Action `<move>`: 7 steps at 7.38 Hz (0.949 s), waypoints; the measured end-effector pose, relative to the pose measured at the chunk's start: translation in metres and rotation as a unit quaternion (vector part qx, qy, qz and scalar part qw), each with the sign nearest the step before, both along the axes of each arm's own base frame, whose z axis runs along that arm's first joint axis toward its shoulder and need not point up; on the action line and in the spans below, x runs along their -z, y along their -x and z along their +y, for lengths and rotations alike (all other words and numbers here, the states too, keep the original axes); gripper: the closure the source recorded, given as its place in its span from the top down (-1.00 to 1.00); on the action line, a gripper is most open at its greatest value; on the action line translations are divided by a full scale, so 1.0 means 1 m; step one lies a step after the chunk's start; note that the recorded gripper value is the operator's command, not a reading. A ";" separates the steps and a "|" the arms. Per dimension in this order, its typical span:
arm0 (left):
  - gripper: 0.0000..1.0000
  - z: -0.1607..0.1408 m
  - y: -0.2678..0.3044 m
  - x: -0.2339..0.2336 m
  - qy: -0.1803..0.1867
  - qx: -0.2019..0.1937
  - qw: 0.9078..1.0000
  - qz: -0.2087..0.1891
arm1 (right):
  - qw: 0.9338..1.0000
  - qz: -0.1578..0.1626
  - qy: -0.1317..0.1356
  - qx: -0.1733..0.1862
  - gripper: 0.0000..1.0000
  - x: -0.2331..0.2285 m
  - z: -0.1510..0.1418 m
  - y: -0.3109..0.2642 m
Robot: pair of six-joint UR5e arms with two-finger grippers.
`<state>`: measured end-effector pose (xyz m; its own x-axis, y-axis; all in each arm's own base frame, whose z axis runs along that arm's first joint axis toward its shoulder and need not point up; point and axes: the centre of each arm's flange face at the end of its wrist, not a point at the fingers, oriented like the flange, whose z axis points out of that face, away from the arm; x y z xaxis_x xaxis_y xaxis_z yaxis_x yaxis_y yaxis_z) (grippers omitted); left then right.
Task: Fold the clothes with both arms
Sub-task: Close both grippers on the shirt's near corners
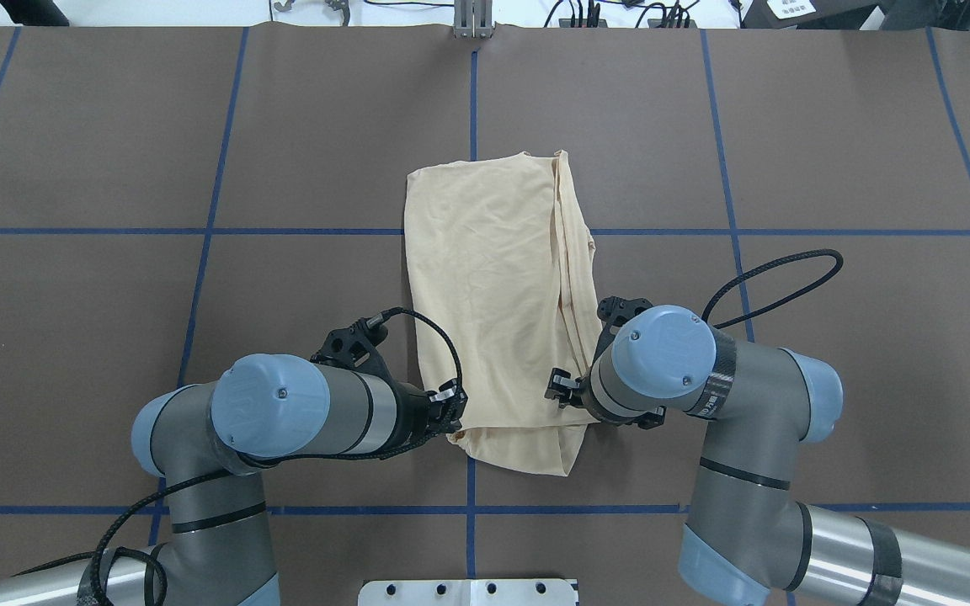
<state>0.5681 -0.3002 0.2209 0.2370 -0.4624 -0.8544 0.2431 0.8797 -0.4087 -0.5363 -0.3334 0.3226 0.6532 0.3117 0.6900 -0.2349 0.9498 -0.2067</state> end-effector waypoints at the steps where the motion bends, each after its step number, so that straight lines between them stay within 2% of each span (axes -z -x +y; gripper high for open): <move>1: -1.00 0.000 0.000 0.001 0.000 0.000 1.000 0.001 | 1.000 0.000 0.000 0.000 -0.05 0.000 0.000 0.000; 2: -1.00 0.000 -0.001 0.001 0.000 0.000 1.000 0.001 | 1.000 -0.001 0.001 0.001 -0.49 0.001 0.000 -0.001; 3: -1.00 0.000 -0.001 0.001 0.000 0.000 1.000 0.001 | 1.000 -0.002 0.001 0.000 -0.79 0.002 -0.001 -0.002; 4: -1.00 0.000 0.000 0.001 0.000 0.000 1.000 0.001 | 1.000 -0.002 0.002 -0.002 -0.95 0.002 -0.002 -0.003; 7: -1.00 0.000 -0.001 0.002 0.000 0.000 1.000 0.001 | 1.000 -0.006 0.010 -0.015 -1.00 0.005 -0.014 -0.012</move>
